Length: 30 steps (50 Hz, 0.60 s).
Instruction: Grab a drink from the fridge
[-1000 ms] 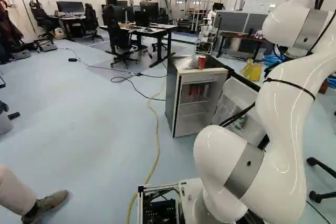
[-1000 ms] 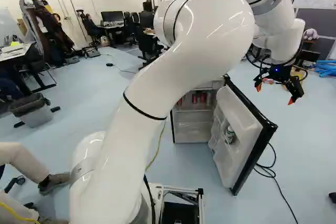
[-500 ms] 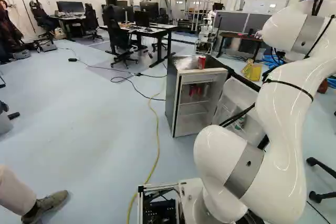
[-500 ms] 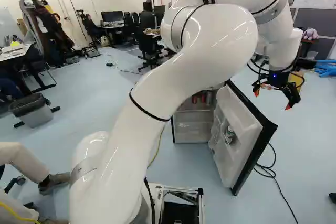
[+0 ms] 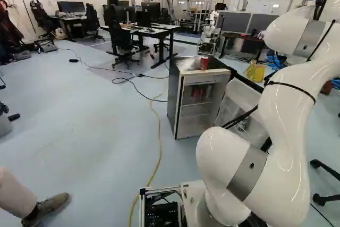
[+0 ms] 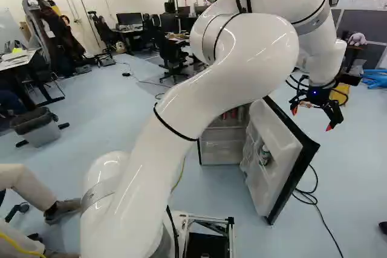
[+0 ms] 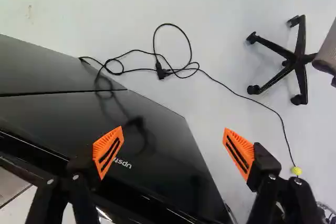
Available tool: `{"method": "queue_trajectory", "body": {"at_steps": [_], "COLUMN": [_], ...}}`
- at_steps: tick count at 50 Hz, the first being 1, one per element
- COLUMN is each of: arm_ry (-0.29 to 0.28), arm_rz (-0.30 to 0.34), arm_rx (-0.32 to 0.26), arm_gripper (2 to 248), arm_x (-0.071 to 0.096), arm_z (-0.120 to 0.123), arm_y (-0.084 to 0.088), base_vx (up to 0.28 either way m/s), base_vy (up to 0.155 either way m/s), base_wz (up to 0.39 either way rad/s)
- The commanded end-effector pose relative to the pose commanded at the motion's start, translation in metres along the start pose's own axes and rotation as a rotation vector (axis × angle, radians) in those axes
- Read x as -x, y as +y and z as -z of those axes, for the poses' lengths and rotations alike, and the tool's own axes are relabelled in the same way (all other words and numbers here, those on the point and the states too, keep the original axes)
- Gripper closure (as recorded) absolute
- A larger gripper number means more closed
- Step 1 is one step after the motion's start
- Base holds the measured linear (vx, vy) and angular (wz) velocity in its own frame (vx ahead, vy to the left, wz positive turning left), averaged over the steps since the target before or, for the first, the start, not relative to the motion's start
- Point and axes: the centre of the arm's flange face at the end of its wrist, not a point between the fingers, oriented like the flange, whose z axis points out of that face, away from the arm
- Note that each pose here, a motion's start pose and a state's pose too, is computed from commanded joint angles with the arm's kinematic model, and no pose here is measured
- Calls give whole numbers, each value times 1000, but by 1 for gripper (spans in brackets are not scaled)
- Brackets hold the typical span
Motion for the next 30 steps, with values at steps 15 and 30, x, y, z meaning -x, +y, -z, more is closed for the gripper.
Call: {"method": "queue_trajectory", "body": {"at_steps": [15,30], "arm_ry": [-6,-16], "arm_rz": [2,6], "arm_rx": [-1,-2], "arm_gripper": [3,3], "arm_x": [4,10], "arm_z": [1,4], "arm_y": [-2,-4], "base_vx": [0,0], "base_vy": [0,0], "base_wz": [0,0]}}
